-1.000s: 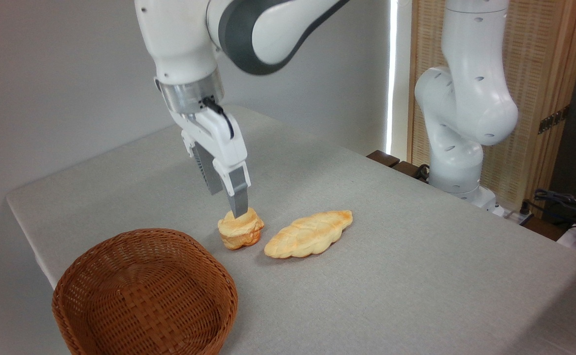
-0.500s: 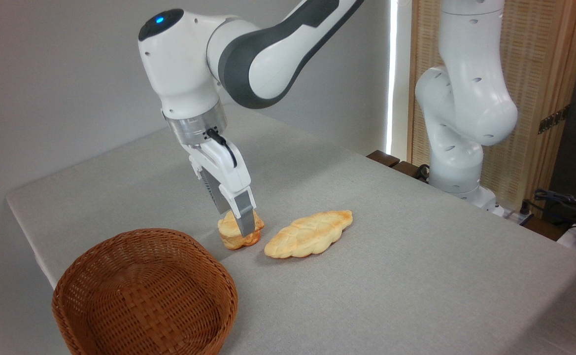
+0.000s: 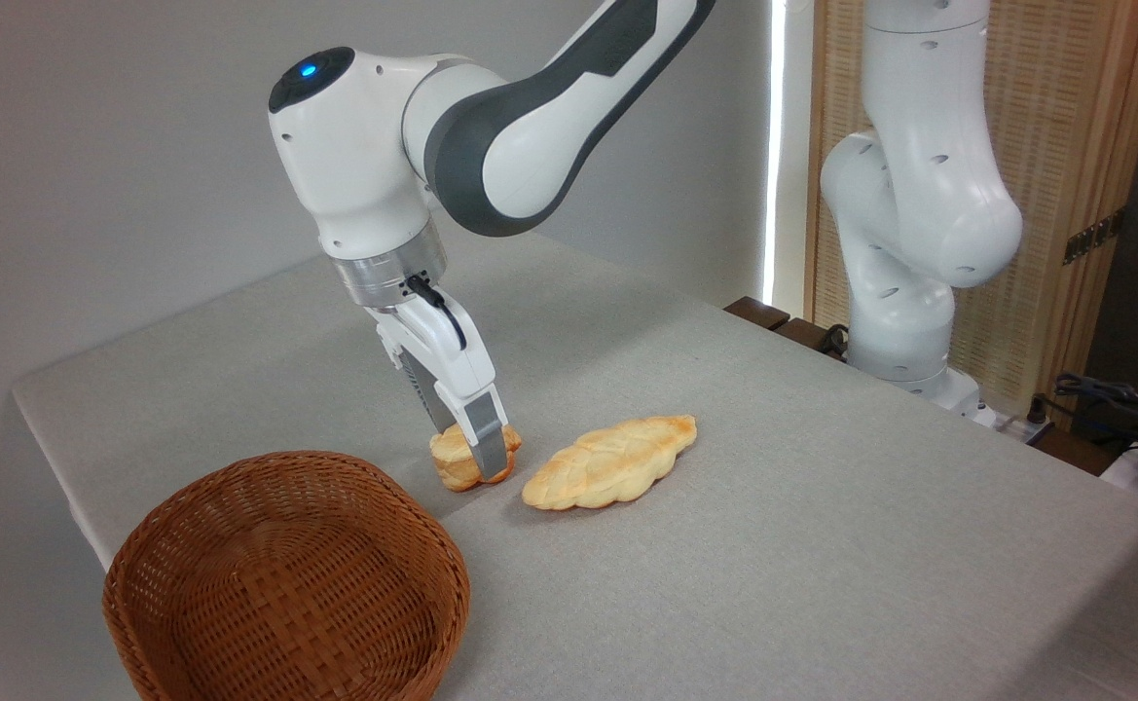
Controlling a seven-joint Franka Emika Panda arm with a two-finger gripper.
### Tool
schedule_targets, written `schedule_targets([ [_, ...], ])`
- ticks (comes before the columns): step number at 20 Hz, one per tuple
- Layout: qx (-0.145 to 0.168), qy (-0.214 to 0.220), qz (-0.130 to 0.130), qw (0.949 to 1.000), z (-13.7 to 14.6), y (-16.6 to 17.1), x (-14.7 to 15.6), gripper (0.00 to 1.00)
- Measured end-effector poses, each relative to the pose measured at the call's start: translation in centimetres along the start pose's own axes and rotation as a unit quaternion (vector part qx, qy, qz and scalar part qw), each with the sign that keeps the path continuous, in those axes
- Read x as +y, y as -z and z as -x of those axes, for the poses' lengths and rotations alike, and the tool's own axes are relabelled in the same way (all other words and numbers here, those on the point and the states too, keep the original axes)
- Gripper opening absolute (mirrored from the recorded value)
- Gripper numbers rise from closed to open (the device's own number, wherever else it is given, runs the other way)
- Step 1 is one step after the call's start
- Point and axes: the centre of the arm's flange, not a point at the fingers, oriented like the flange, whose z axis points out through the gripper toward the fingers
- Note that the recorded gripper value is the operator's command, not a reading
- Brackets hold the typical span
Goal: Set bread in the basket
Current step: 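Close the gripper around the round bread roll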
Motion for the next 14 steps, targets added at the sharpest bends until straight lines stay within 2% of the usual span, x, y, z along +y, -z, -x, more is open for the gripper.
schedule_targets([
  [14, -0.005, -0.027, -0.001, 0.9996, -1.7, -0.4, 2.4, 1.00],
])
